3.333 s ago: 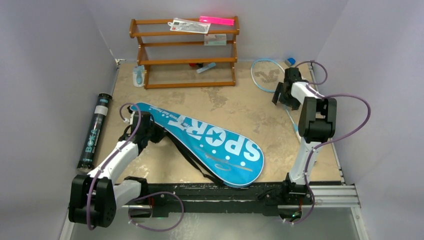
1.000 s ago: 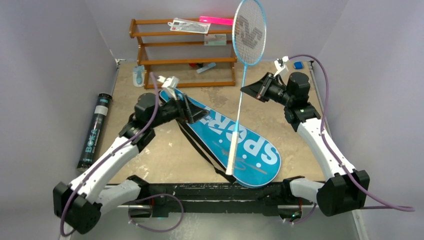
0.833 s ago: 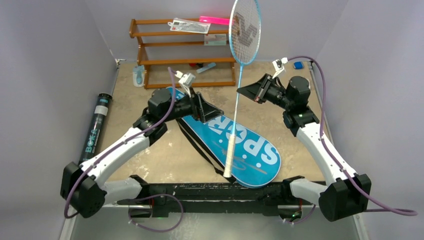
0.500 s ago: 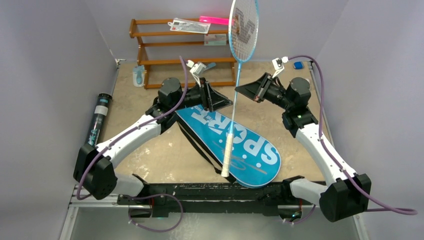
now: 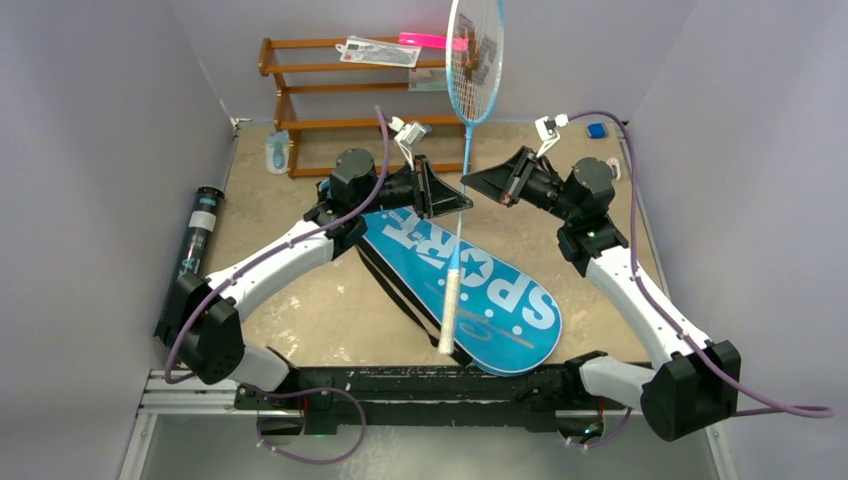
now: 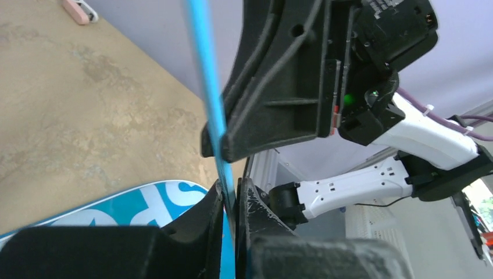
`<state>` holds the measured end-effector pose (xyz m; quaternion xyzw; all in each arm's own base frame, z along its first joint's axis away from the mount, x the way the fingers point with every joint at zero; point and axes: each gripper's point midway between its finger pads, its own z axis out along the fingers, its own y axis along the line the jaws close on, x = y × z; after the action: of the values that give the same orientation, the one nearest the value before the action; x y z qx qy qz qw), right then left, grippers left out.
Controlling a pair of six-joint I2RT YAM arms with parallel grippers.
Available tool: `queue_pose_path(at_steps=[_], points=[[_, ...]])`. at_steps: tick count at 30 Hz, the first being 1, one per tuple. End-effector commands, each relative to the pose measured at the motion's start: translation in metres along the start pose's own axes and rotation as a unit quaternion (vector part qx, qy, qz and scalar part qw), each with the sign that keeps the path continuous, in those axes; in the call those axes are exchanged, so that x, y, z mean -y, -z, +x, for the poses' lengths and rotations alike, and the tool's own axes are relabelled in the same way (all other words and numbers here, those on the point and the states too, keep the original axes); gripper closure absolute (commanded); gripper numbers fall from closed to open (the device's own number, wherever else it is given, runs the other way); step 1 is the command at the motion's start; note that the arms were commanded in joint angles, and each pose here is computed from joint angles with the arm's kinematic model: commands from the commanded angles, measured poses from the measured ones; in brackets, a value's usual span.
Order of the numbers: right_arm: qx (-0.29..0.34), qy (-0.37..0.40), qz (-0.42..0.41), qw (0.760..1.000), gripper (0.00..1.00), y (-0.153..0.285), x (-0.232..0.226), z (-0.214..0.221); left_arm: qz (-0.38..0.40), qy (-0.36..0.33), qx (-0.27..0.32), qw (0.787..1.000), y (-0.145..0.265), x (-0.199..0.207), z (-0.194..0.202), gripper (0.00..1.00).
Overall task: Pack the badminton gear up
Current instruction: Pick up the racket from the center of the board.
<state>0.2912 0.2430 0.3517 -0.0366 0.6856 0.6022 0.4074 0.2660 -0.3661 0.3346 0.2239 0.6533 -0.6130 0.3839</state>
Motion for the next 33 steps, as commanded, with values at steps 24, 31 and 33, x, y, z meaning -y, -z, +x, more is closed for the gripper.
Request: queue_pose_path(at_steps=[24, 31, 33], points=[[-0.161, 0.178, 0.102, 0.965, 0.33, 0.038, 0.073, 0.079, -0.372, -0.483, 0.035, 0.792, 0.219, -0.001, -0.074, 1.0], [-0.21, 0.2, 0.137, 0.947, 0.33, 0.004, 0.103, 0.128, -0.362, -0.573, 0.026, 0.734, 0.233, 0.013, -0.073, 1.0], [-0.224, 0.221, 0.14, 0.939, 0.31, -0.009, 0.108, 0.142, -0.342, -0.589, 0.034, 0.732, 0.233, 0.025, -0.071, 1.0]])
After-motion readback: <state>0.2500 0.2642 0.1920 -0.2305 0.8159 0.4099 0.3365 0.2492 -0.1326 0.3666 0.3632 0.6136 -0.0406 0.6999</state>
